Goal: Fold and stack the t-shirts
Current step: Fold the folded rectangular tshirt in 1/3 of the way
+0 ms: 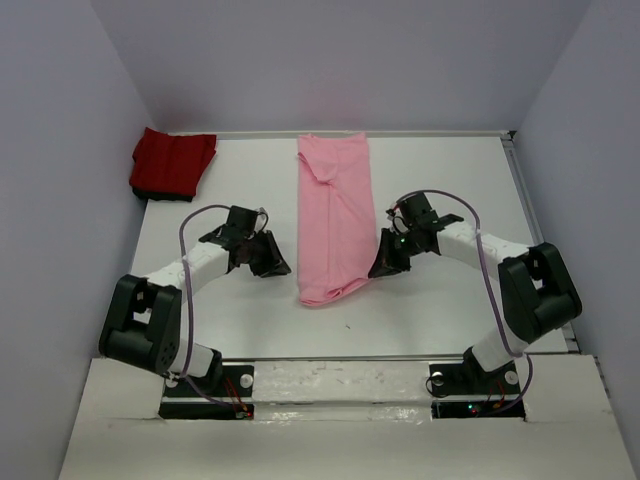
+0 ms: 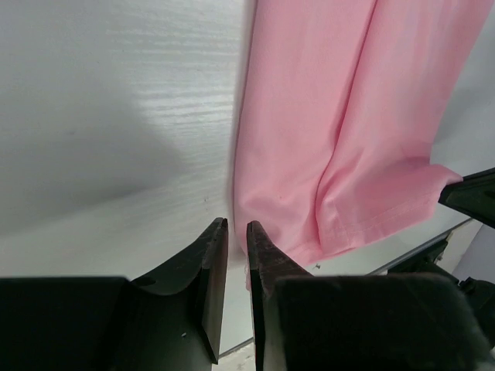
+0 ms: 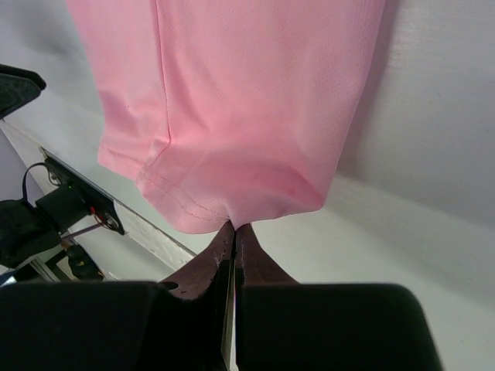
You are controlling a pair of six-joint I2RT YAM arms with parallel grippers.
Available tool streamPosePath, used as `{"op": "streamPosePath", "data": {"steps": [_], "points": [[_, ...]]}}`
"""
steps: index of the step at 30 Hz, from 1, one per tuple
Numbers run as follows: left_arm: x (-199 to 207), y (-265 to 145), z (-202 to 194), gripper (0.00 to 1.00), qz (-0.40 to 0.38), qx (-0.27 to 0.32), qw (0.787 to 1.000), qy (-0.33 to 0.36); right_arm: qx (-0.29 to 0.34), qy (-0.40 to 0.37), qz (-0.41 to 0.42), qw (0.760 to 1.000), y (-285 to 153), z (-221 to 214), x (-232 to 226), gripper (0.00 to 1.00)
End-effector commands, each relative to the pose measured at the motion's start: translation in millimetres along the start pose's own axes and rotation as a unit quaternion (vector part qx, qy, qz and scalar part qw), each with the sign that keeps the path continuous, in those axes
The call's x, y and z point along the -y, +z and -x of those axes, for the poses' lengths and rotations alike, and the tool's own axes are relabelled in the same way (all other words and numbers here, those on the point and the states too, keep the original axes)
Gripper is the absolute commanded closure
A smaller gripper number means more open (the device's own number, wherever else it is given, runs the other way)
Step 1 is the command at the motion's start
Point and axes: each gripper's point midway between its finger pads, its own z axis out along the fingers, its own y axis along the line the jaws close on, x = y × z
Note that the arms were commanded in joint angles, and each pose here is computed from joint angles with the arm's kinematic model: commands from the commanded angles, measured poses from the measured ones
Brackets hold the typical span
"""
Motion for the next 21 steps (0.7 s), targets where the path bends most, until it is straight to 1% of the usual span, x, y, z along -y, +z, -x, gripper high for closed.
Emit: {"op": "streamPosePath", "data": {"steps": [1,6,9,10,12,13,14,15,21], "points": [[3,-7,17,0.74,-0.001,0.01,1.0,0.019,0.014,-0.027,0.003,1.0,-2,15,-12,1.0],[1,-6,14,0.74,-0.003,0.007,1.0,0.015,0.012,-0.025,0.003,1.0,-1,14,-12,1.0],[0,-4,2,0.67,-0.017,-0.009,1.0,0.001,0.01,-0.024,0.002,1.0,0,13,-11,1.0],[0,-5,-1,0.57,-0.021,-0.01,1.0,-0.002,0.008,-0.023,0.002,1.0,1,13,-10,1.0],[-4,-4,-10,0.44,-0.025,-0.017,0.999,-0.013,0.007,-0.022,0.002,1.0,1,12,-10,1.0],[0,-6,-12,0.36,-0.034,-0.018,0.999,-0.019,0.006,-0.021,0.001,1.0,2,12,-9,1.0],[0,-6,-14,0.34,-0.036,-0.019,0.999,-0.022,0.007,-0.022,0.001,1.0,2,12,-9,1.0],[-1,-7,-19,0.32,-0.039,-0.025,0.998,-0.029,0.004,-0.02,0.001,1.0,3,11,-8,1.0],[0,-2,-49,0.32,-0.042,-0.065,0.997,-0.029,0.003,-0.019,0.002,1.0,4,10,-8,1.0]]}}
